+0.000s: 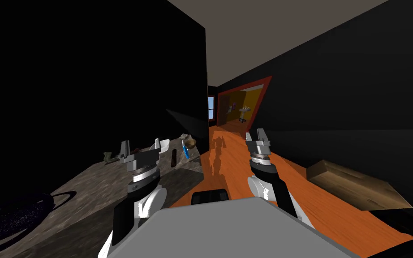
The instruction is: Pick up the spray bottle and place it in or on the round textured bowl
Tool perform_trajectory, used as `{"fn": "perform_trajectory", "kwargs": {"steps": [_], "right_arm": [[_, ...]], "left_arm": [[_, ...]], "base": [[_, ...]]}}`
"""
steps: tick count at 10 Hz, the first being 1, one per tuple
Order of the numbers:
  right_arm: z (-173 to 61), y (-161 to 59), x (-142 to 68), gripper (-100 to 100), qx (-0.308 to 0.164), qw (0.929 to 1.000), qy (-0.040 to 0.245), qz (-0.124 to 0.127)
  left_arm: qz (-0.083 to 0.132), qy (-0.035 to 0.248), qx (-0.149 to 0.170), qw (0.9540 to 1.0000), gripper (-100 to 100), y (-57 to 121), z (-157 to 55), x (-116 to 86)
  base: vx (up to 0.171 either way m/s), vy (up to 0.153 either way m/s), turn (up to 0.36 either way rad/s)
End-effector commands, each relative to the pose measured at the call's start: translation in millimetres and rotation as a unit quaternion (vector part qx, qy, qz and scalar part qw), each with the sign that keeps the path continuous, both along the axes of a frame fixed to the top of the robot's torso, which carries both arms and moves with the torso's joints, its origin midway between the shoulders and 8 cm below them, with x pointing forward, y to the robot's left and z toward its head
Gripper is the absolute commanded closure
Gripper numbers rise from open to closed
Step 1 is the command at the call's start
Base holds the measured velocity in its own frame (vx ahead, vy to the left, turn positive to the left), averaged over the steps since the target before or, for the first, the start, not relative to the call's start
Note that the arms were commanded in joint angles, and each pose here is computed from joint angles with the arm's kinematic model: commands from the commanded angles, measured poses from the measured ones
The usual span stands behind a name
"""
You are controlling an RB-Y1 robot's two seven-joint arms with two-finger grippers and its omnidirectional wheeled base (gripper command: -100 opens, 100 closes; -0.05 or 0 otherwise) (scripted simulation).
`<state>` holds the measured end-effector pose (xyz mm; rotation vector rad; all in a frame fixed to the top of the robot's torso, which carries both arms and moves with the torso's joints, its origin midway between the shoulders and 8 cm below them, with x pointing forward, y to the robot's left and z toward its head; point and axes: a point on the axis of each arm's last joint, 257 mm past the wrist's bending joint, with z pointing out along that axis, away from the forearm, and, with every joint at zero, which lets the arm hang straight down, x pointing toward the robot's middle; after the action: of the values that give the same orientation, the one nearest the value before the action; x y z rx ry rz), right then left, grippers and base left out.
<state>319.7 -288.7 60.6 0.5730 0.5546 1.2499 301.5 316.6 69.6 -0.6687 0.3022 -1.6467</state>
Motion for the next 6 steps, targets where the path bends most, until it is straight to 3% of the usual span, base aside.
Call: {"fn": "perform_trajectory", "kwargs": {"steps": [1, 6], "right_arm": [[0, 0, 0, 0, 0.0, 1.0, 0.0, 0.0], [0, 0, 0, 0, 0.0, 1.0, 0.0, 0.0]], "left_arm": [[-0.004, -0.006, -0.019, 0.9998, -100, 8.1, 0, -2], [-0.007, -0.027, -0.066, 0.9974, -100, 33.3, 2, -10]], "base": [[-0.087, 0.02, -0.159], [-0.075, 0.006, -0.182]]}}
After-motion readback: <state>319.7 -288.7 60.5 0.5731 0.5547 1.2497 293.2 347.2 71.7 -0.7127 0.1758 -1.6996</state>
